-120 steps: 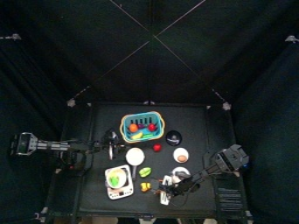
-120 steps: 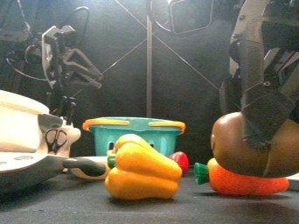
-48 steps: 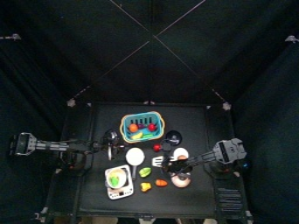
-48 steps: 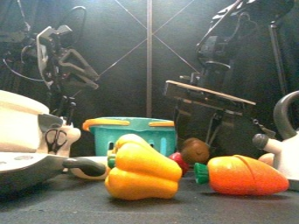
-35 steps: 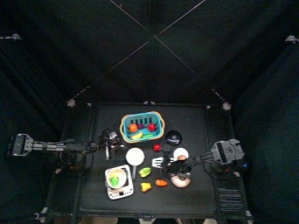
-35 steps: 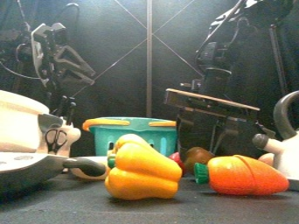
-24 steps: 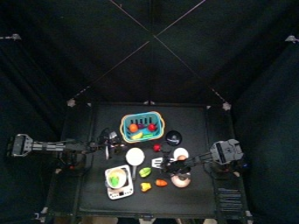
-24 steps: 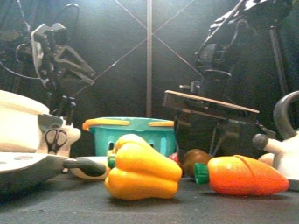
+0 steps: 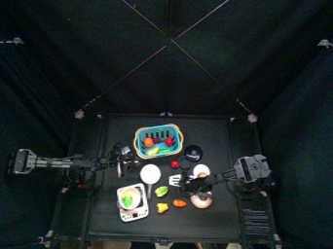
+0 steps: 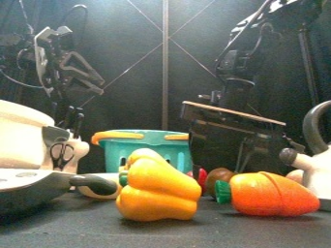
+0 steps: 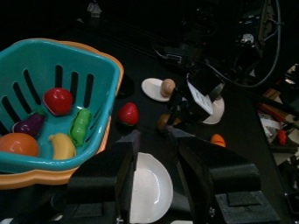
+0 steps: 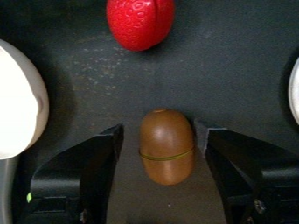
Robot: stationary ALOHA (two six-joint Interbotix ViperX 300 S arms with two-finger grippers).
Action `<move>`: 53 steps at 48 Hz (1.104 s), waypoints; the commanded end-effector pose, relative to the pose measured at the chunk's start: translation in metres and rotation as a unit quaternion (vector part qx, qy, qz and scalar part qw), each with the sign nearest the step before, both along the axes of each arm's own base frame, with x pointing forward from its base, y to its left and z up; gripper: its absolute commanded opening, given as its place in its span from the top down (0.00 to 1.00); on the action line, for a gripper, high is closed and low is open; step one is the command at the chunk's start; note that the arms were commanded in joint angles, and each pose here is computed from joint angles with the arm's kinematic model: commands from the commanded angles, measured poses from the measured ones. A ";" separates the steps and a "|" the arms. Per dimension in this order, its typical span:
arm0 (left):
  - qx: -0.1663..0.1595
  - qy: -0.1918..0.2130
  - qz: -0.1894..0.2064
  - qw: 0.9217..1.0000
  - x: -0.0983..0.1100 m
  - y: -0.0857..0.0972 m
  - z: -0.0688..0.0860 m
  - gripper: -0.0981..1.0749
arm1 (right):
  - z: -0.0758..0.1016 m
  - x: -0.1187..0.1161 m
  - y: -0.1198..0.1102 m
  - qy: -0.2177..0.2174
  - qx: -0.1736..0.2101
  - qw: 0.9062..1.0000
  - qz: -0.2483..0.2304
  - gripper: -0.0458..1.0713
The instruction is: Place kiwi to the right of the pan
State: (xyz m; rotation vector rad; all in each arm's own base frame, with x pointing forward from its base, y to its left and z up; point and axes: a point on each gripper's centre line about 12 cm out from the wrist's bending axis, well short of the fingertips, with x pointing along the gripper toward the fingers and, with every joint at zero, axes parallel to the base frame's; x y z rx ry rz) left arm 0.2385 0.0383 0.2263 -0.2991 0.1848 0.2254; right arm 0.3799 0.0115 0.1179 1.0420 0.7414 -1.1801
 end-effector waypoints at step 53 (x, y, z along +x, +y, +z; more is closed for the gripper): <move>0.006 -0.012 -0.002 1.000 -0.006 0.000 0.011 0.29 | 0.074 -0.005 -0.024 -0.070 -0.105 0.991 0.047 0.10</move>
